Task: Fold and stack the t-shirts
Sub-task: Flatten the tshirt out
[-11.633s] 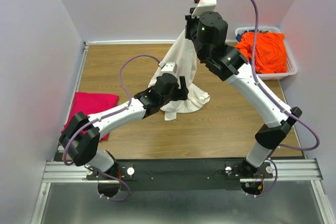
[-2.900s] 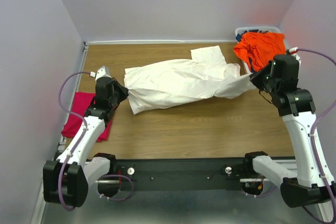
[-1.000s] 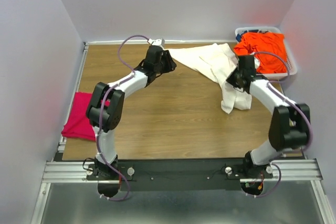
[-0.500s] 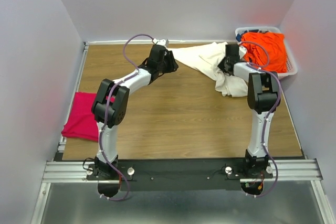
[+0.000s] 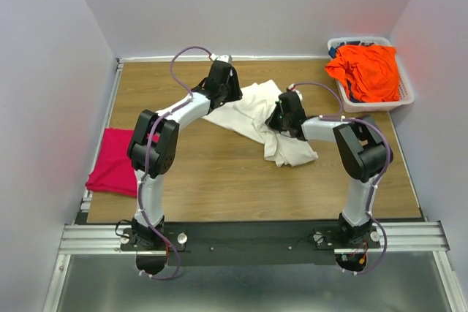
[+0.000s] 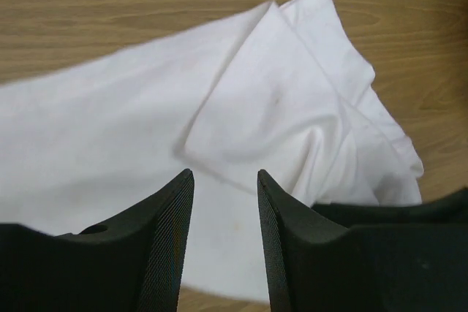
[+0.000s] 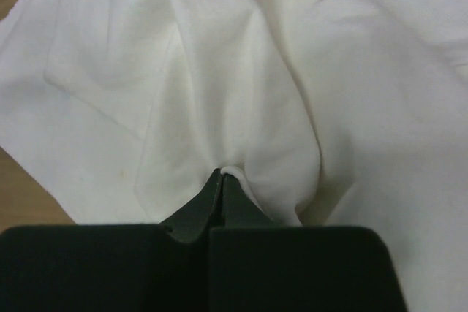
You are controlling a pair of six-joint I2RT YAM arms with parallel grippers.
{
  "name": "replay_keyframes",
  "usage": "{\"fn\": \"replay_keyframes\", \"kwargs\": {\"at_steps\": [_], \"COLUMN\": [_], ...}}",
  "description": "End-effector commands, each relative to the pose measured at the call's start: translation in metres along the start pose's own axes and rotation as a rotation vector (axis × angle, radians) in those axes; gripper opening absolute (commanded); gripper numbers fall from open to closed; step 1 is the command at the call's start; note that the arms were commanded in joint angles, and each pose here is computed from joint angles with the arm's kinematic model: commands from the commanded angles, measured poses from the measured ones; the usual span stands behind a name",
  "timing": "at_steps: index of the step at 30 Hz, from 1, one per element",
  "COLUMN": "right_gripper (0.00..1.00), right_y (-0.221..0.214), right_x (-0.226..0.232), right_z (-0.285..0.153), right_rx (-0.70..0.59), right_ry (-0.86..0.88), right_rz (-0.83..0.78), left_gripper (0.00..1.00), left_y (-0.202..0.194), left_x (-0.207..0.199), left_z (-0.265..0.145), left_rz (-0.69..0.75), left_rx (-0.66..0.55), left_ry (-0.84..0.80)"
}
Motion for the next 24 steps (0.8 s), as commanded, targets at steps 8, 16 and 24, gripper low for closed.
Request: {"fn": "replay_keyframes", "kwargs": {"at_steps": [8,16,24], "right_gripper": [0.01,0.00,0.00], "right_y": [-0.123,-0.121,-0.125], "right_x": [-0.071,-0.069,-0.071], "right_z": [-0.046,-0.042,-0.043], "right_rx": [0.390,0.378,0.390], "right_ry": [-0.150,-0.143,-0.143], "right_rz": [0.003,0.009,0.008], "left_gripper": [0.48,0.50,0.49], "left_y": [-0.063,-0.072,-0.077], "left_x": [0.070,0.041,0.026], "left_z": [-0.044,-0.045,-0.020], "left_rz": [-0.122,-0.262,-0.308], "left_rx": [0.103,0.124,0.163], "left_ry": [0.342,0.175,0.085]}}
Point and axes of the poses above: each gripper's point midway between its finger pads, its own z axis out along the fingers, its own x axis along the line the jaws close on, y = z × x, the point moved 3 cm from there along -z, back along the fingers, and after that the axes turned 1 degree about -z, right-handed, at the moved point
